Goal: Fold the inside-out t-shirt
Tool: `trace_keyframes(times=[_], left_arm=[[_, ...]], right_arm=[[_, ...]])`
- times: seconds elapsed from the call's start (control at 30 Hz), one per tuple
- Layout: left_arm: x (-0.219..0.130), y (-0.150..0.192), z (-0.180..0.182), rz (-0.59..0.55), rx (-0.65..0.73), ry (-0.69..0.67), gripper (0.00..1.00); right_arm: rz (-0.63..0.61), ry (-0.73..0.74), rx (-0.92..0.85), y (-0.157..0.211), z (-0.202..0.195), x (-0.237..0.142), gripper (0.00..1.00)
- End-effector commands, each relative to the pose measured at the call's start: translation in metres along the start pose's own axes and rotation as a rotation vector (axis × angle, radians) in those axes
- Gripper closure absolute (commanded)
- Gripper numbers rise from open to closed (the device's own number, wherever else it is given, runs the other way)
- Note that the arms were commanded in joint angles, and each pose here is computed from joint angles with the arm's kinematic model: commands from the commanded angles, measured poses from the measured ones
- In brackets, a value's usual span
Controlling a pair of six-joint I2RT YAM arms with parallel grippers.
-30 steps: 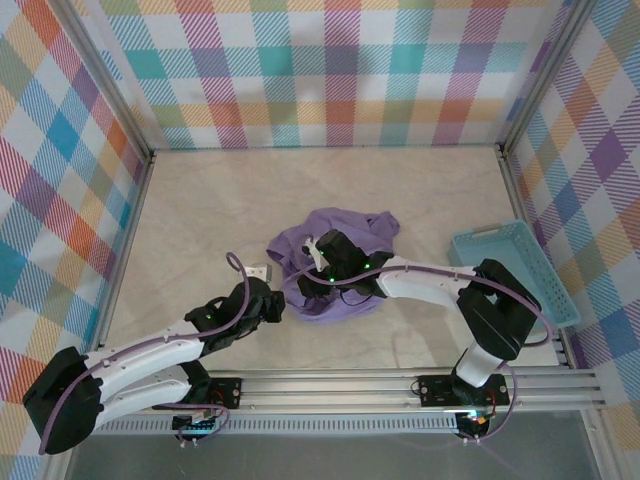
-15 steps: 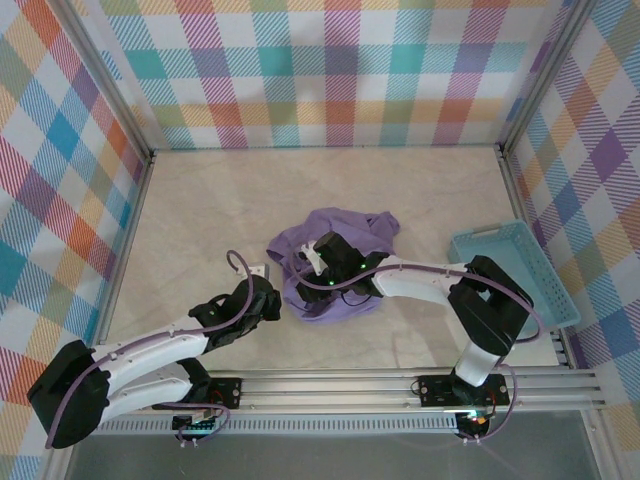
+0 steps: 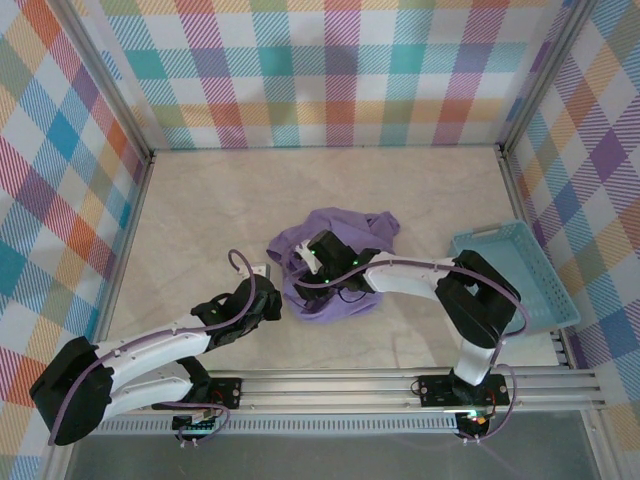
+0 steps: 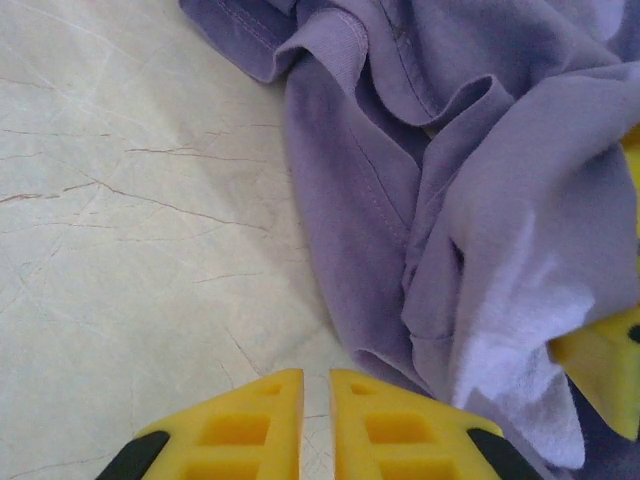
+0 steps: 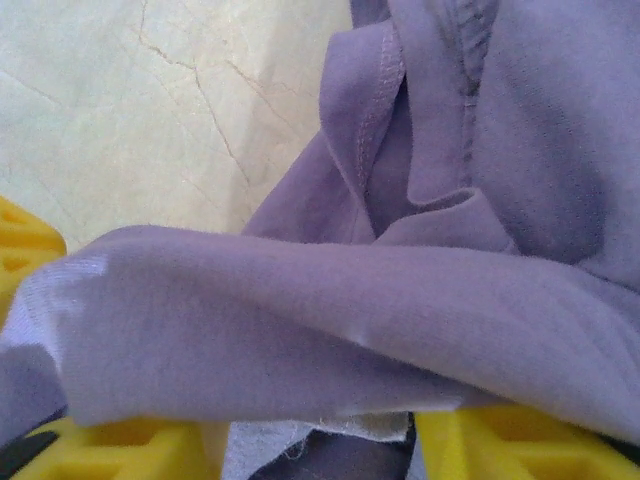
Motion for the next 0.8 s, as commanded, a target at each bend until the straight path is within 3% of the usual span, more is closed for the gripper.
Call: trace_keyframes(times=[0.0,0.23,0.37,0.6,0.77], left_arm=[[-0.003,-0.012,-0.003,-0.030,-0.026,0.005,0.84],[-0.013,-0.018,-0.004,-0.051,-0.026,0.024,0.78],[-0.025,-0.028,-0.011,-0.078,-0.020,0.073,0.73],[-0.041,-0.047,-0.028,-0.083,0.015,0.153,0.62],[-0.041,-0.063,-0.043,-0.100,0.013,0.209,0.50]], right_arm=[[-0.004,-0.021,-0.025,-0.008,0.005,-0.003,0.59],[-0.018,-0.023,-0.019,-0.007,0.009,-0.024,0.90],[-0.040,-0.025,-0.016,-0.005,0.013,-0.041,0.99],[-0.055,-0.011,-0.018,0.000,0.026,-0.083,1.00],[-0.013,0.114,0.030,0.021,0.016,-0.115,1.00]])
Point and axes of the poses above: each hand's point on the last joint's axis, 136 mm out from that joint toward the fingers, its own x axis out along the fingers, its own z axis along the line the jaws close on, y = z × x, the point moved 6 cm from there along -x, back along the fingers, and after that the axes turned 9 degrees about x, right-handed, at the moved point
